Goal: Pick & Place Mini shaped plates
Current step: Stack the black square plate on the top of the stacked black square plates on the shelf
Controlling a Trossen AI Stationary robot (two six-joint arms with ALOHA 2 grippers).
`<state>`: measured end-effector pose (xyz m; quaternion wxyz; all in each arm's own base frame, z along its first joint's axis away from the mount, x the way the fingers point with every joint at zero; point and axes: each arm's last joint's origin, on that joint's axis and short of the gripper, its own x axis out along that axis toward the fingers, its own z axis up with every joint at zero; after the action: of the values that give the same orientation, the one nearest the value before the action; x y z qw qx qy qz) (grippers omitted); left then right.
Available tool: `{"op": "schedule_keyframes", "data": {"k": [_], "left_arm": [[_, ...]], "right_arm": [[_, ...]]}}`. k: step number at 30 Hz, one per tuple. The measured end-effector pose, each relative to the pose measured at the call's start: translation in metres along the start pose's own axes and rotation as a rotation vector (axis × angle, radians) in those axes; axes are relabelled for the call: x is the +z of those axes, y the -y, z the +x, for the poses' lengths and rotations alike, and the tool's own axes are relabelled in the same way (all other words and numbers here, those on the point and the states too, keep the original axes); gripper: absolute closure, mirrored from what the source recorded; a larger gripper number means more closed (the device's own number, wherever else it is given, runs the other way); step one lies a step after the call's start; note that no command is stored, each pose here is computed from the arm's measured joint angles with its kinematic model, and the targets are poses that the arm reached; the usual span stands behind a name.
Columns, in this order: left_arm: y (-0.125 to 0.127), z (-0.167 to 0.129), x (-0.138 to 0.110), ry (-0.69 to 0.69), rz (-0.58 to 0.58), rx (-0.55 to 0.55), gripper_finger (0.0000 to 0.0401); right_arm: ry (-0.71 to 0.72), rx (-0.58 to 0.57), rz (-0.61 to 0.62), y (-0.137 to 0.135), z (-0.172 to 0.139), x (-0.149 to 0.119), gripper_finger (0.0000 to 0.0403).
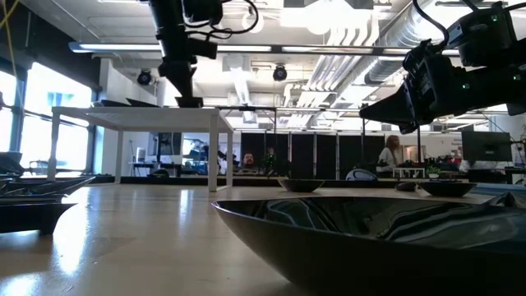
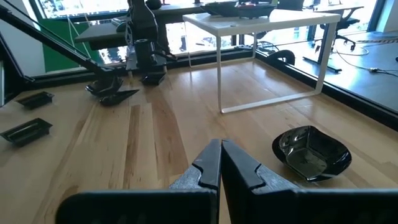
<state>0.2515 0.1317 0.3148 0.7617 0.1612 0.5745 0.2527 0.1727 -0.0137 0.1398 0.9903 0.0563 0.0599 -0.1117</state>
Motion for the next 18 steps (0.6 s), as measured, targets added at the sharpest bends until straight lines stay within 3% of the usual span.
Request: {"op": "schedule_keyframes", "data": {"k": [18], "left_arm": [[0.0012,0.0004,-0.0016,-0.015,0.006,-0.013,0.0392]], "right_arm": [[0.002,0.0,-0.002,0.0,0.0,0.0002,0.0403]]}}
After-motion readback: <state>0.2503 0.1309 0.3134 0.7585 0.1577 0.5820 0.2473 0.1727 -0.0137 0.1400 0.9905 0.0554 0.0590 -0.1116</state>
